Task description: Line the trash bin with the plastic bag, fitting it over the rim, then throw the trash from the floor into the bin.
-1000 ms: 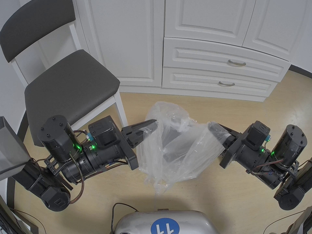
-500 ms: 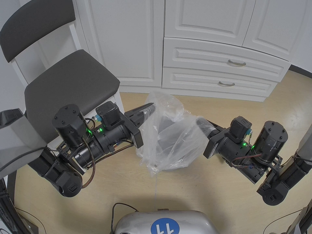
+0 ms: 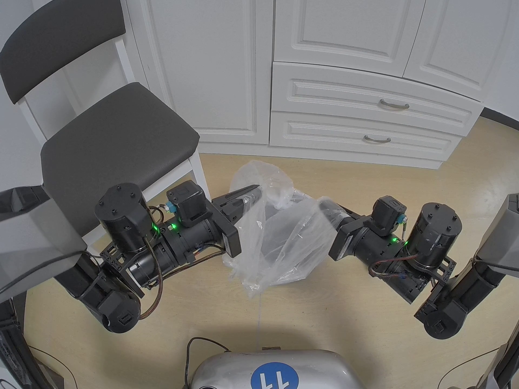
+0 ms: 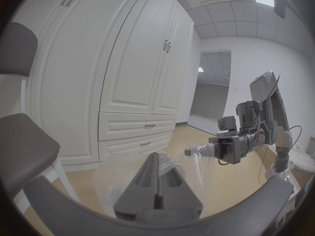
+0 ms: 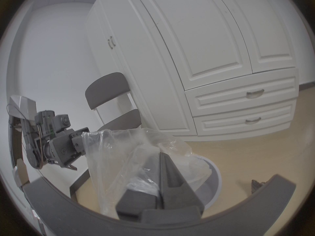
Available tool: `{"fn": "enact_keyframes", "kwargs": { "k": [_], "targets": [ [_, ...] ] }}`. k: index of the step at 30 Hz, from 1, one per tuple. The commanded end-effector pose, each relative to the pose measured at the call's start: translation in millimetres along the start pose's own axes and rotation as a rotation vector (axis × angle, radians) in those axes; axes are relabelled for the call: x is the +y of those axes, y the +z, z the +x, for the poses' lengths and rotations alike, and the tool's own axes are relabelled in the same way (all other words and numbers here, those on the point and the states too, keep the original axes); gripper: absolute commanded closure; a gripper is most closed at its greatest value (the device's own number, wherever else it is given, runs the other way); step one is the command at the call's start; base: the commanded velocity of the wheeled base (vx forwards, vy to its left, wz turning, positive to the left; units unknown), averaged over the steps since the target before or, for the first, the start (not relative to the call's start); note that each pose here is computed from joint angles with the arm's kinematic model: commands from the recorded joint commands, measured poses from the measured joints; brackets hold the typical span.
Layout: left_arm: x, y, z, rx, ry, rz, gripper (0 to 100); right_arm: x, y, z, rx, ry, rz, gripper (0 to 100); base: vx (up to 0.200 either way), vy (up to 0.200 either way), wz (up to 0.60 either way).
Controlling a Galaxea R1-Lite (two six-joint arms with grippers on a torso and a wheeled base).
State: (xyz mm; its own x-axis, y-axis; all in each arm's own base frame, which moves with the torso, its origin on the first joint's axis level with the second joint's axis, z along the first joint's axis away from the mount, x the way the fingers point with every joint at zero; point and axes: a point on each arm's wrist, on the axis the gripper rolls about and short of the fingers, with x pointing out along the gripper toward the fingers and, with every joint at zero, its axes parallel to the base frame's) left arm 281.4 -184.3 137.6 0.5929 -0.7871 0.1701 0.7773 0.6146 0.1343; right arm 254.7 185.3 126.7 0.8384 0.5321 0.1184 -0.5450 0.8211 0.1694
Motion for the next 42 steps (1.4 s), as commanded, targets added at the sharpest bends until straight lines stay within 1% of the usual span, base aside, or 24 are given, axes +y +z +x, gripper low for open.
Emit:
{"fn": "enact_keyframes", "kwargs": {
  "k": [1,3,6,8,11,13,16,17,24,25,26,27,28,30,33,36,37,38,39,42],
  "targets": [
    [-4,-3,-1,0.015,-0.011,-0.007,100,3,0,3,-0.017,0.012,0.021,100,0.0,0.0,0.0],
    [-6,-5,0,0.018,-0.017,-0.012,100,0,0,7,-0.026,0.005,0.027,100,0.0,0.0,0.0],
    [-9,-7,1,0.024,-0.027,-0.018,100,-1,-1,7,-0.008,-0.003,0.025,100,0.0,0.0,0.0],
    [-11,-13,3,0.038,-0.032,-0.024,100,-2,-3,4,0.06,-0.015,0.024,100,0.0,0.0,0.0],
    [-13,-14,4,0.042,-0.039,-0.026,100,-2,-2,3,0.095,-0.022,0.029,100,0.0,0.0,0.0],
    [-13,-15,4,0.043,-0.039,-0.029,100,-2,-2,8,0.125,-0.034,0.076,100,0.0,0.0,0.0],
    [-13,-17,5,0.048,-0.039,-0.032,100,-4,-3,15,0.158,-0.054,0.12,100,0.0,0.0,0.0],
    [-13,-18,5,0.051,-0.038,-0.034,100,-5,-3,16,0.16,-0.058,0.123,100,0.0,0.0,0.0],
    [-17,-24,10,0.059,-0.055,-0.045,100,-20,0,31,0.215,-0.169,0.172,100,0.0,0.0,0.0],
    [-17,-24,10,0.059,-0.055,-0.045,100,-20,0,31,0.215,-0.169,0.172,100,0.0,0.0,0.0],
    [-18,-30,15,0.067,-0.058,-0.048,100,-24,0,35,0.233,-0.2,0.185,100,0.0,0.0,0.0],
    [-18,-30,15,0.067,-0.058,-0.048,100,-24,0,35,0.233,-0.2,0.185,100,0.0,0.0,0.0],
    [-17,-35,23,0.057,-0.06,-0.053,100,-29,-1,39,0.242,-0.226,0.195,100,0.0,0.0,0.0],
    [-18,-38,31,0.048,-0.041,-0.079,100,-34,-4,43,0.242,-0.248,0.2,100,0.0,0.0,0.0],
    [-20,-41,42,0.034,0.018,-0.138,100,-41,-7,47,0.239,-0.268,0.199,100,0.0,0.0,0.0],
    [-15,-45,57,0.001,0.087,-0.183,100,-49,-11,52,0.239,-0.289,0.201,100,0.0,0.0,0.0],
    [-15,-45,57,0.001,0.087,-0.183,100,-49,-11,52,0.239,-0.289,0.201,100,0.0,0.0,0.0],
    [-12,-50,66,-0.018,0.123,-0.218,100,-55,-12,54,0.237,-0.303,0.204,100,0.0,0.0,0.0],
    [-12,-50,67,-0.02,0.128,-0.222,100,-56,-12,55,0.236,-0.305,0.205,100,0.0,0.0,0.0],
    [-11,-56,79,-0.05,0.163,-0.278,100,-61,-12,55,0.234,-0.32,0.203,100,0.0,0.0,0.0]
  ]
}}
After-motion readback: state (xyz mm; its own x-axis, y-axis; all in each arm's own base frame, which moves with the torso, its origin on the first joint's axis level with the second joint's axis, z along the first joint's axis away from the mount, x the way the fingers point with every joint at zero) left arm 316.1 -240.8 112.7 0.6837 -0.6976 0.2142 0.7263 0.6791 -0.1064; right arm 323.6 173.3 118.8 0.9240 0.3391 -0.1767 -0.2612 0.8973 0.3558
